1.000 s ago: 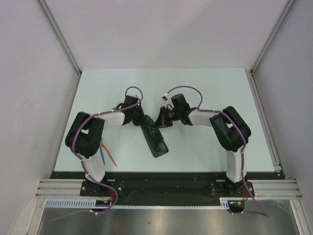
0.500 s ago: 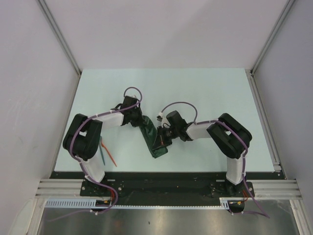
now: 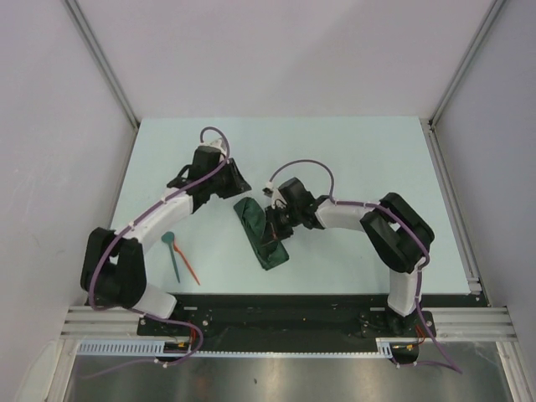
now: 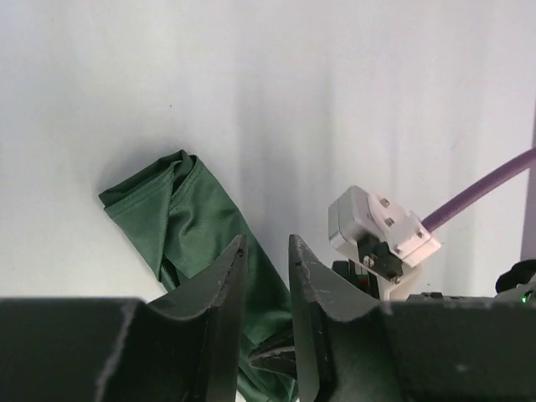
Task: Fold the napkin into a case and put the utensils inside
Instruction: Stuff the top corner of the smaller-rectangle-folded napkin at the center of the board.
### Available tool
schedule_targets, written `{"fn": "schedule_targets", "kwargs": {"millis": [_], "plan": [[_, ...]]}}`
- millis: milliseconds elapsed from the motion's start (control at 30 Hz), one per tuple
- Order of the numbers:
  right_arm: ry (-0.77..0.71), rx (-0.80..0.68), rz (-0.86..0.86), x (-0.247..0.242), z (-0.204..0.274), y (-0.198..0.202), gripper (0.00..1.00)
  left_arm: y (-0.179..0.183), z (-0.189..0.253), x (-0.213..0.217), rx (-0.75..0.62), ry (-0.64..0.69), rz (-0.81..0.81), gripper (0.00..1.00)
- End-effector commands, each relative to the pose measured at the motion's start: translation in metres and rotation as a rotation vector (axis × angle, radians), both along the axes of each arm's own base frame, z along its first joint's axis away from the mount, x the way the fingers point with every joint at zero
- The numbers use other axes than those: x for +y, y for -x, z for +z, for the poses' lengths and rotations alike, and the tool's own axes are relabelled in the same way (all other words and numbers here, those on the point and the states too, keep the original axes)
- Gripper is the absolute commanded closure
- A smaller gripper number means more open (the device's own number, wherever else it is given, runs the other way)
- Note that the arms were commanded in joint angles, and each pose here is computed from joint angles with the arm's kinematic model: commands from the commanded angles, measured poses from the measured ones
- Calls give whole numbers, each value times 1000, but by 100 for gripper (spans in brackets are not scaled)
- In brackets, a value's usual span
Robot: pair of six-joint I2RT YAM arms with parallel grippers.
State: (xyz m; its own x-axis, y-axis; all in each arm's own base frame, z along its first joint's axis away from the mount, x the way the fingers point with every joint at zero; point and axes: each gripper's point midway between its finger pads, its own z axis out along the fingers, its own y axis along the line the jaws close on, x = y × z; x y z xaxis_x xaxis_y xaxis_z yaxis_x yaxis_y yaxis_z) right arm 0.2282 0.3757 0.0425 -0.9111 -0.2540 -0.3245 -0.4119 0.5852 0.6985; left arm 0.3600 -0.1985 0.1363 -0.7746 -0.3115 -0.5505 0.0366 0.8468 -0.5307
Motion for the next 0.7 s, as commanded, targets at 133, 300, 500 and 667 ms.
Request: {"fn": "schedule_targets", "kwargs": {"millis": [133,300,500,667], "plan": [[93,-234,33,11,50,-38,66,20,58,43,-148,-40,86,68],[218,-280,50,15,35,-49,42,38,94,88,-273,-83,233,62],[344,-348,76,25,22,-47,30,54,114,107,-330,-107,256,58],[445,-398,81,31,6,-46,28,56,111,98,-312,-79,218,58]]}}
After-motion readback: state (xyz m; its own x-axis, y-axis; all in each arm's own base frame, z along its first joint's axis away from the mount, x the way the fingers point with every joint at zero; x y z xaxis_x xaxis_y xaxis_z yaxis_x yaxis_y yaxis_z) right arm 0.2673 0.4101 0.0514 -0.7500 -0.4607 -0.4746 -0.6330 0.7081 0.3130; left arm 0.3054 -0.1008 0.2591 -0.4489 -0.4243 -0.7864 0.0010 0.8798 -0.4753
